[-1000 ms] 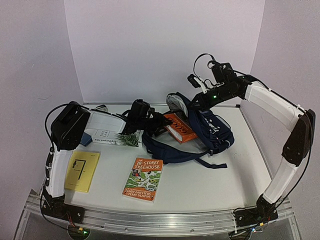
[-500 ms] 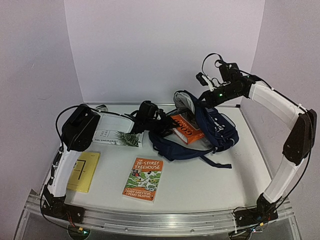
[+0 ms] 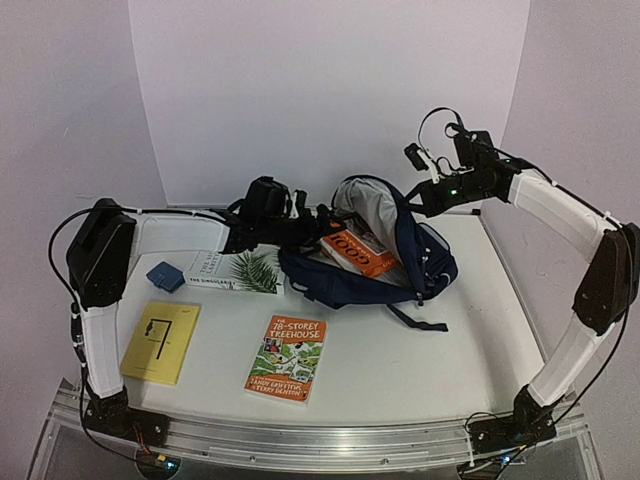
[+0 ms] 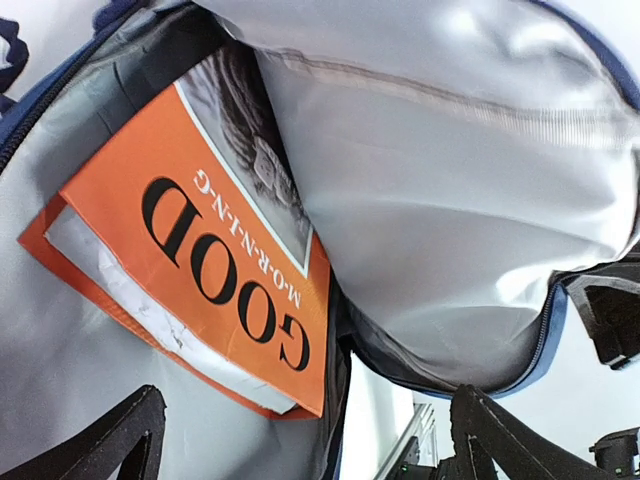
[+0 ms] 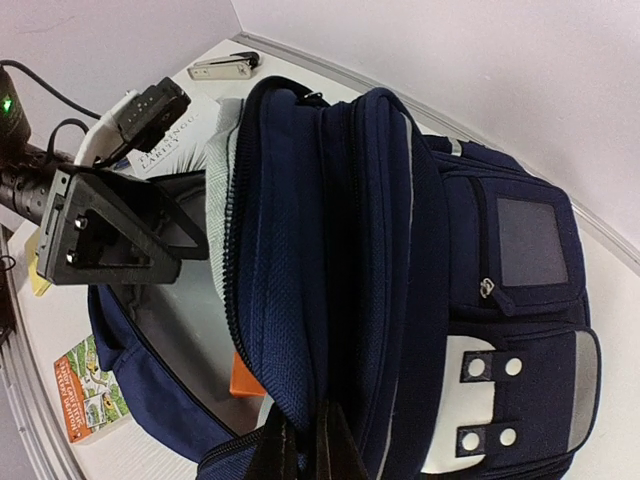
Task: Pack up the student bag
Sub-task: Place the book in the student bag.
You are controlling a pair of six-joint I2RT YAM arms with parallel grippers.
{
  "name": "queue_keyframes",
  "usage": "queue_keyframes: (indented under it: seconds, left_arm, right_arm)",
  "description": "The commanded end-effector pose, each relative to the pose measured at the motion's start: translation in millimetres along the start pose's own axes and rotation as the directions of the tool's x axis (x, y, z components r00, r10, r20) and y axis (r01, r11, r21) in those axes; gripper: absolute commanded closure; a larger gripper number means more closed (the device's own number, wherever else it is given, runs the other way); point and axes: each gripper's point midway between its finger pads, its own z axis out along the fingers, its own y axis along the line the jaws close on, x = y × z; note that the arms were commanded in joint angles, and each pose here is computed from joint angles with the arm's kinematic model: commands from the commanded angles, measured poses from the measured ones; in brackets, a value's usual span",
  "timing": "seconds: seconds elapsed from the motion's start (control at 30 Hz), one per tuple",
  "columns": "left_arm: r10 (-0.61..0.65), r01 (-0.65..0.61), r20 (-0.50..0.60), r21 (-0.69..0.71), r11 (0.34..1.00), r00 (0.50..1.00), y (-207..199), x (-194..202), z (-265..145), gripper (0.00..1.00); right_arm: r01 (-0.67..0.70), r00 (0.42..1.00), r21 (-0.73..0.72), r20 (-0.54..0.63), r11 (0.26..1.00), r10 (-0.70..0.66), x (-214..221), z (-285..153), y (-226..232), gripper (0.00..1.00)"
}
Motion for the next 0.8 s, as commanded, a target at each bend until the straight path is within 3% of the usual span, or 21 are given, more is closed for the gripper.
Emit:
queue_keyframes:
  seconds: [0.0,0.2,0.4,0.6,0.77]
  left_arm:
    - [0.02,-0.029,0.101,0.089,0.996,0.995,-6,-40,-47,0.0]
    - [0.016,-0.023,0.026,0.289,0.957,1.0,-34,-24,-10,0.0]
    - [-0.007,0.018,-0.034,0.329,0.944,0.999,-46,-16,43,0.04]
    - [0.031,-0.029,-0.007,0.214,0.976,0.999,-55,-23,35,0.0]
    - [0.001,-0.003,0.026,0.074,0.997,1.0,-13,-21,-3,0.0]
  right_arm:
    - [-0.016,0.997,0.051,-0.075,0.999,0.02,32,8,-19,1.0]
    - [-0.134,0.988,-0.115,-0.088,0.984,0.124,36,26,6,1.0]
    - [-0.161,0.986,-0.147,-0.06,0.976,0.154,16,28,18,1.0]
    - [-0.135,0.988,-0.01,-0.073,0.991,0.134,26,28,-6,1.0]
    - [-0.118,0.989,0.086,-0.074,0.989,0.125,37,10,-35,1.0]
